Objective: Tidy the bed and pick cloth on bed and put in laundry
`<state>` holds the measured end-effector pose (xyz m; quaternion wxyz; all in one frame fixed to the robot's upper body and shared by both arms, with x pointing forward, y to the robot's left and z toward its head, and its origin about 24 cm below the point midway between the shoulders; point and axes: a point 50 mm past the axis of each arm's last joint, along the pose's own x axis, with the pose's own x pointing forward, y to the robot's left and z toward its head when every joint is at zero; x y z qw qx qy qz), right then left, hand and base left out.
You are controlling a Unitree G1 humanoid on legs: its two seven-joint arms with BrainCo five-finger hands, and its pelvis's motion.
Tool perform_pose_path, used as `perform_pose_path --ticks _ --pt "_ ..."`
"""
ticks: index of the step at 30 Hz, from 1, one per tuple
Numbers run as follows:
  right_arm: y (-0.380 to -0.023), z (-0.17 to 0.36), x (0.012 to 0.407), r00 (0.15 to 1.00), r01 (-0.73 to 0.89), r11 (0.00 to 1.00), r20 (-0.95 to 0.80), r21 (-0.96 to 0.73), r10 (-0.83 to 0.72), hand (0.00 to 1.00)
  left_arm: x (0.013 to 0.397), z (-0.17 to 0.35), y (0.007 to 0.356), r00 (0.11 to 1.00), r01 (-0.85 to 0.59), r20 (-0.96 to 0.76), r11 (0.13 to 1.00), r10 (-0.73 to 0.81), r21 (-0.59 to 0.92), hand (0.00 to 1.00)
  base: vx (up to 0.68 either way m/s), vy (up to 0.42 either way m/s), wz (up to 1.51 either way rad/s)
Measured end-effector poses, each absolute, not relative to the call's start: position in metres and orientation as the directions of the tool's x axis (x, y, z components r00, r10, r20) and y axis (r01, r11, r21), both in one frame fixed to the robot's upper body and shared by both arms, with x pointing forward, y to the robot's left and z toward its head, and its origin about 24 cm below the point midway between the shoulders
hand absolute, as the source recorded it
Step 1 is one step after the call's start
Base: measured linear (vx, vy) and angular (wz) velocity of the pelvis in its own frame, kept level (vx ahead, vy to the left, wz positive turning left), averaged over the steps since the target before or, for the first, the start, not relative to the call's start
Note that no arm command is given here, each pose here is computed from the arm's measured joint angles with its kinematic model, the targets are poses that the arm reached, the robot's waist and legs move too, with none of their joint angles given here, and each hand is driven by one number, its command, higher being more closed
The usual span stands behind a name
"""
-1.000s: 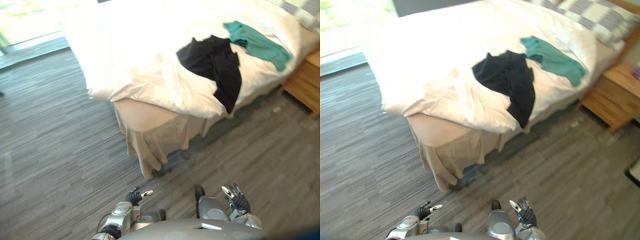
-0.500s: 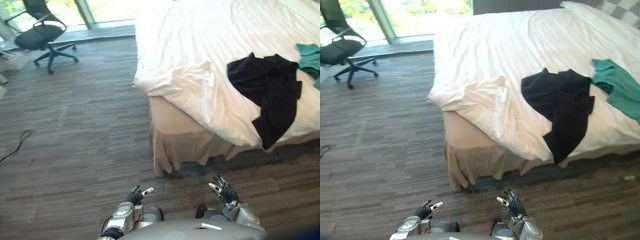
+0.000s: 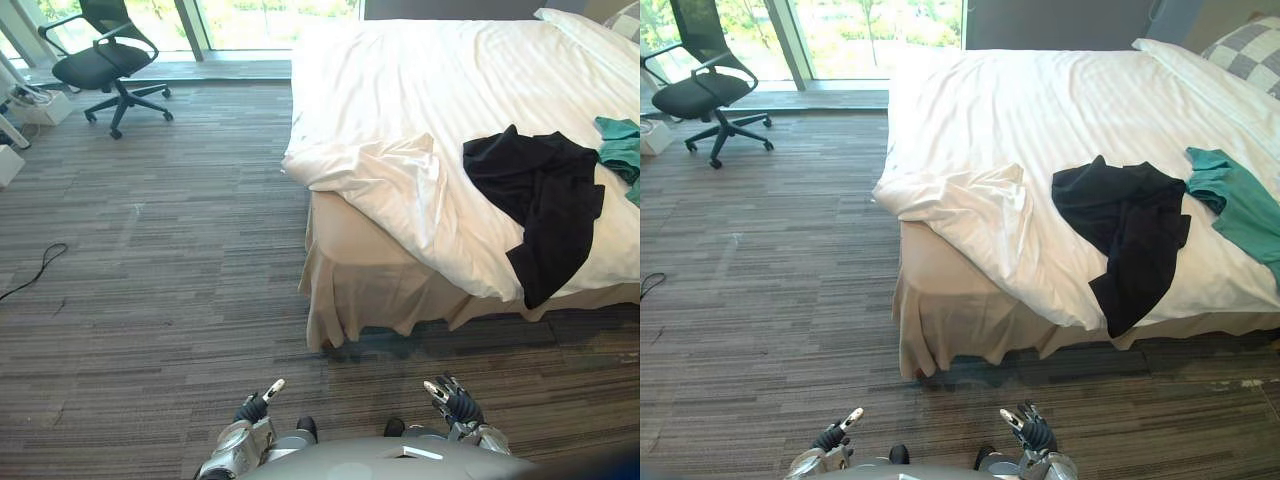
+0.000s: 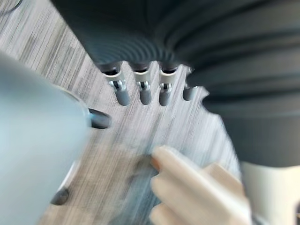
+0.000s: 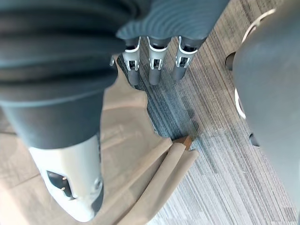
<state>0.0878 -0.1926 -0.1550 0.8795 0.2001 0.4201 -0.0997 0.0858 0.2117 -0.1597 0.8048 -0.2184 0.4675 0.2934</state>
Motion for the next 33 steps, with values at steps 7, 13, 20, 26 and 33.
perform_pose_path --ticks 7,13,20,26,33 --pt "-0.22 -0.156 0.062 0.571 0.423 0.883 -0.817 0.204 -0.085 0.0 0.068 -0.128 0.304 0.236 -0.971 -0.732 0.191 0.639 -0.147 0.0 0.05 0.009 0.11" --pt "-0.237 -0.154 0.048 0.54 0.472 0.868 -0.828 0.152 -0.149 0.0 0.065 -0.052 0.401 0.093 -0.951 -0.423 -0.045 0.901 -0.306 0.0 0.11 0.004 0.21" --pt "-0.24 -0.152 0.048 0.543 0.502 0.852 -0.821 0.147 -0.178 0.0 0.118 0.053 0.46 0.193 -0.965 -0.024 0.185 0.981 -0.187 0.0 0.03 -0.002 -0.02" --pt "-0.241 -0.151 0.043 0.543 0.516 0.843 -0.82 0.153 -0.184 0.0 0.225 0.166 0.441 0.581 -0.811 0.341 0.561 0.739 0.167 0.0 -0.07 0.002 -0.14" --pt "-0.246 -0.146 0.046 0.572 0.537 0.824 -0.796 0.182 -0.197 0.0 0.315 0.229 0.361 0.776 -0.624 0.463 0.631 0.429 0.461 0.0 -0.05 0.018 -0.3"
